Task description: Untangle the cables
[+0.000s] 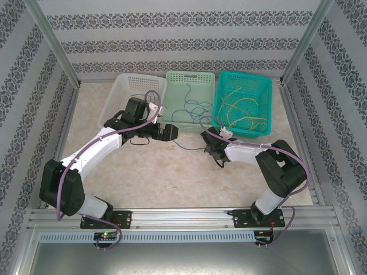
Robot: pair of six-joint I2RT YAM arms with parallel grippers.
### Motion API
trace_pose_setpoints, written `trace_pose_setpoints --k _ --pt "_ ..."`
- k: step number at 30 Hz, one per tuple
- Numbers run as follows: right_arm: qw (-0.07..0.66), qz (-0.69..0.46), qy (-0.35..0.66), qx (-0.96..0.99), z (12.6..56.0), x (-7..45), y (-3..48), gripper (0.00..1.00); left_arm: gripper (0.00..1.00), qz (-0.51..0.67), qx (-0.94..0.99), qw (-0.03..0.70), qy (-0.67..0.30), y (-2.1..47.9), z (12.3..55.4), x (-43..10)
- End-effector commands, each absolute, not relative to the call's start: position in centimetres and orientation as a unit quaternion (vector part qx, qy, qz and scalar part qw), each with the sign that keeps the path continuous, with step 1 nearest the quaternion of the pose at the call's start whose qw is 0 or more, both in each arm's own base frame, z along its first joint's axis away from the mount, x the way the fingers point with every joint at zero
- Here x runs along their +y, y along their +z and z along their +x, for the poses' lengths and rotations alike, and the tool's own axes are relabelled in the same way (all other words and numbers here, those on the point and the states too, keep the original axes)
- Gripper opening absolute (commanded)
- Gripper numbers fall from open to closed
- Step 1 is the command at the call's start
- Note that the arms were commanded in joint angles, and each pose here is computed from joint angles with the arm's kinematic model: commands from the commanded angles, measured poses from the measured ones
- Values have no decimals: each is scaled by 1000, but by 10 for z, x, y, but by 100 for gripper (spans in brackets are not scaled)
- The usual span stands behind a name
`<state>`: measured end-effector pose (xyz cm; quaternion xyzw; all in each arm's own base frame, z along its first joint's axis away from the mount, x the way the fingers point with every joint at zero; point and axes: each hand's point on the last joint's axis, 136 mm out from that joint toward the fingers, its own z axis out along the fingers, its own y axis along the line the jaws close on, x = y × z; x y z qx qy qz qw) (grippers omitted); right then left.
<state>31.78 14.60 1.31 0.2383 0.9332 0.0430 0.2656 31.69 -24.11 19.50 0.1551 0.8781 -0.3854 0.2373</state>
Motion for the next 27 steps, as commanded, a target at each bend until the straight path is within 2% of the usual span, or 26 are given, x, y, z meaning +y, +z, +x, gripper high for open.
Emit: trace_pose_setpoints --k 1,4,10,14,17,21,27 --pt "263 232 79 933 320 161 15 19 100 171 872 242 -390 202 317 -246" --pt "261 240 105 929 316 165 22 35 100 186 875 228 -385 193 311 -247" --pt "268 248 148 919 309 168 41 47 100 273 902 174 -287 144 284 -245" --pt "279 251 173 911 305 163 58 53 99 365 901 138 -189 110 269 -255" --pt "279 262 181 906 300 153 64 56 98 403 893 128 -154 94 269 -266" --pt "276 272 189 902 299 147 64 59 98 414 889 134 -142 86 278 -278" --pt "281 286 189 896 320 157 54 59 97 418 888 126 -144 82 284 -288"
